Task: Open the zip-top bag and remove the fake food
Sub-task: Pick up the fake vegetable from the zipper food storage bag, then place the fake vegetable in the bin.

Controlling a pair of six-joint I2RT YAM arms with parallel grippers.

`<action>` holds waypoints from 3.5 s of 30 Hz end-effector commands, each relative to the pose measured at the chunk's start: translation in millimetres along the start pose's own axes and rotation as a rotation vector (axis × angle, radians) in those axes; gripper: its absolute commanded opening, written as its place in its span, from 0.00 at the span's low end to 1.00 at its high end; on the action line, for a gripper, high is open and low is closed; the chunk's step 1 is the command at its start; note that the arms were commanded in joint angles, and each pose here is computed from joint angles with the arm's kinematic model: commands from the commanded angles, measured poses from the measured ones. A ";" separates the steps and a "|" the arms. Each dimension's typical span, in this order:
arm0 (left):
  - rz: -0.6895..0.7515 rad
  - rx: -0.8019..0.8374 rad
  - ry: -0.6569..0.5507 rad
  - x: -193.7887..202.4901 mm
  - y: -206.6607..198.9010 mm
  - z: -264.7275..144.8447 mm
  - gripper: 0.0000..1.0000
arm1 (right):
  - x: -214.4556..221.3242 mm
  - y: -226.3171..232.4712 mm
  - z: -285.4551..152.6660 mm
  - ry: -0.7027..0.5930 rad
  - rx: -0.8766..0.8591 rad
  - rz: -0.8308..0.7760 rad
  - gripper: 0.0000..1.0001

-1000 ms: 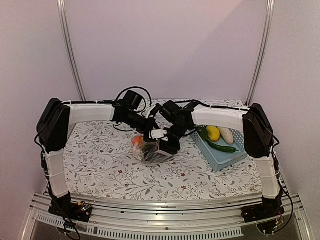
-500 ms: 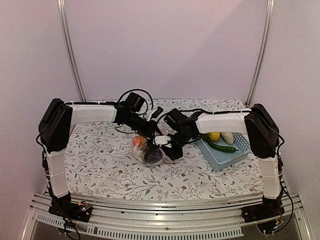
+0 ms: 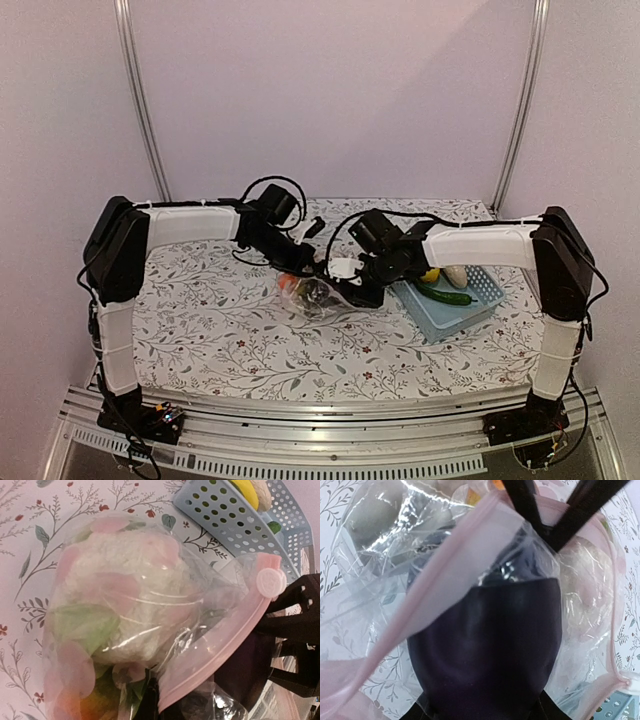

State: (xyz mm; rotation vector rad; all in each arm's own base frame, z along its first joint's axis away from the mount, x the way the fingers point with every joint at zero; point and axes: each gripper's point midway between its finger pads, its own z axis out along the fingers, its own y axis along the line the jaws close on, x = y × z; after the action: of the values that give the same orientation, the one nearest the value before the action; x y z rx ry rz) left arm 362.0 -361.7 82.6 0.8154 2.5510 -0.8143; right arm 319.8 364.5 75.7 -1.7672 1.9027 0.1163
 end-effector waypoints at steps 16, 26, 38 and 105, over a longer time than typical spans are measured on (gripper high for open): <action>-0.022 -0.038 0.072 26.0 5.3 -34.7 0.00 | -9.8 -50.8 -61.8 -0.345 -0.153 0.438 0.35; 0.035 0.092 0.038 19.4 -28.5 -25.2 0.00 | -35.1 -17.6 -21.5 -0.239 -0.247 0.265 0.60; -0.020 0.018 0.045 19.0 0.6 -26.8 0.00 | -62.2 14.3 -22.8 -0.314 -0.507 0.240 0.82; 0.035 0.046 -0.092 -11.6 -20.1 -73.7 0.00 | 161.2 -27.3 -91.5 0.401 -0.493 0.936 0.62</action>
State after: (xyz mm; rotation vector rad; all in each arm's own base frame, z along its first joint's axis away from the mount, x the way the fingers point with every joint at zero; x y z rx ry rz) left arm 346.9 -339.5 138.9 0.8268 2.4709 -0.8751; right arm 337.8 188.4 117.9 -1.0012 2.9142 0.6331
